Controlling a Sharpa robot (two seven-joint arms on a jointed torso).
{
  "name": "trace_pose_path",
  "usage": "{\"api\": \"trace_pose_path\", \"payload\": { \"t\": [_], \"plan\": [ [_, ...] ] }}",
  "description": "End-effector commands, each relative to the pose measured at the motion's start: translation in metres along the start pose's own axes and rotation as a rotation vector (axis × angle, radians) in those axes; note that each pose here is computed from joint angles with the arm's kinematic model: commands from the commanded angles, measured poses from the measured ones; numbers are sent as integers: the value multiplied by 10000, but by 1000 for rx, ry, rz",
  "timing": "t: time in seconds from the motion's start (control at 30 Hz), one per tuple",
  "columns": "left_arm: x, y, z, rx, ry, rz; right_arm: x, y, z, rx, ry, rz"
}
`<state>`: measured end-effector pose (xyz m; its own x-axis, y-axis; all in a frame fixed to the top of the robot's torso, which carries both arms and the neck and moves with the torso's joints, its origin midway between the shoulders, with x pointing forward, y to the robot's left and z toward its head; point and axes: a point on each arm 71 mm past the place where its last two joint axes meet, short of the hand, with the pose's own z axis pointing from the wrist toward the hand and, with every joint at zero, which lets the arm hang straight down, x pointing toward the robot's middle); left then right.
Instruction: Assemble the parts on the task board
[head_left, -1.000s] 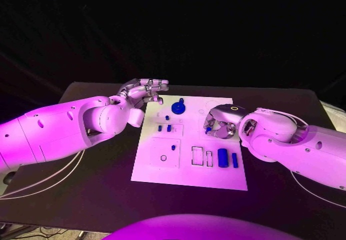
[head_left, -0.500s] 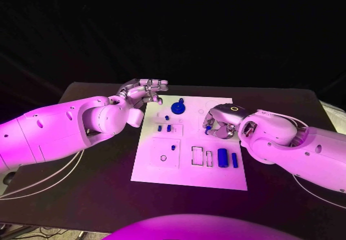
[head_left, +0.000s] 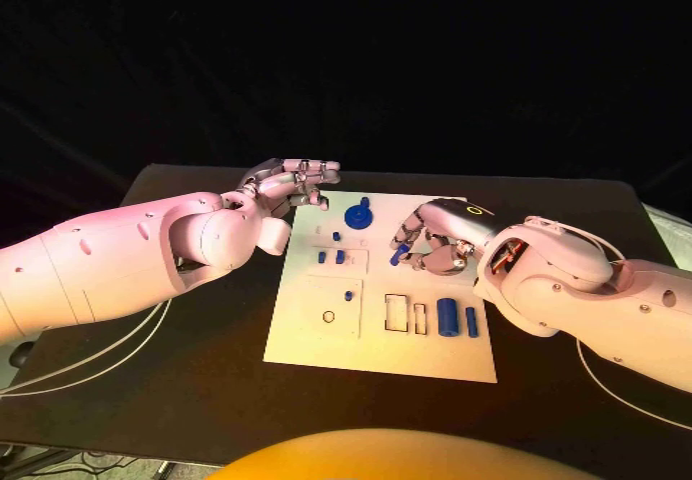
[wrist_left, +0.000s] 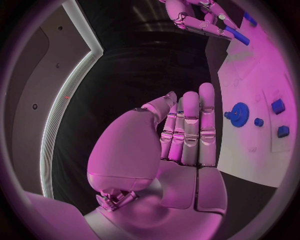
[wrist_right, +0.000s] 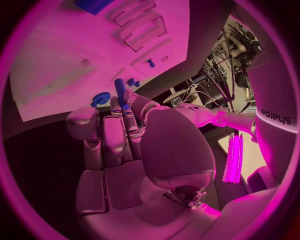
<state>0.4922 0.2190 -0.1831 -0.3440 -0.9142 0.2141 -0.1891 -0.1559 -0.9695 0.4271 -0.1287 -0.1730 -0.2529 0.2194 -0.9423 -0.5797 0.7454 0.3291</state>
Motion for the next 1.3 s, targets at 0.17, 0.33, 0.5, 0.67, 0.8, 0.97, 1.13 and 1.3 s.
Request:
{"api": "trace_pose_path", "payload": {
  "t": [0.17, 0.33, 0.5, 0.67, 0.8, 0.97, 1.13, 1.3],
  "plan": [
    [36, 1, 6, 7, 27, 1, 183, 405, 118, -132, 26, 73],
    [34, 1, 7, 7, 25, 2, 366, 601, 188, -196, 37, 56],
    [42, 2, 11, 8, 26, 2, 545, 728, 237, -233, 61, 56],
    [57, 6, 25, 8, 30, 1, 679, 771, 285, -244, 90, 38],
    [63, 9, 33, 8, 31, 0, 758, 766, 312, -240, 110, 26],
    [68, 12, 37, 8, 33, 0, 812, 749, 329, -239, 127, 8],
    [71, 13, 38, 8, 34, 0, 840, 742, 338, -237, 144, -3],
    [72, 13, 39, 8, 35, -1, 857, 735, 342, -231, 159, -10]
  ]
}}
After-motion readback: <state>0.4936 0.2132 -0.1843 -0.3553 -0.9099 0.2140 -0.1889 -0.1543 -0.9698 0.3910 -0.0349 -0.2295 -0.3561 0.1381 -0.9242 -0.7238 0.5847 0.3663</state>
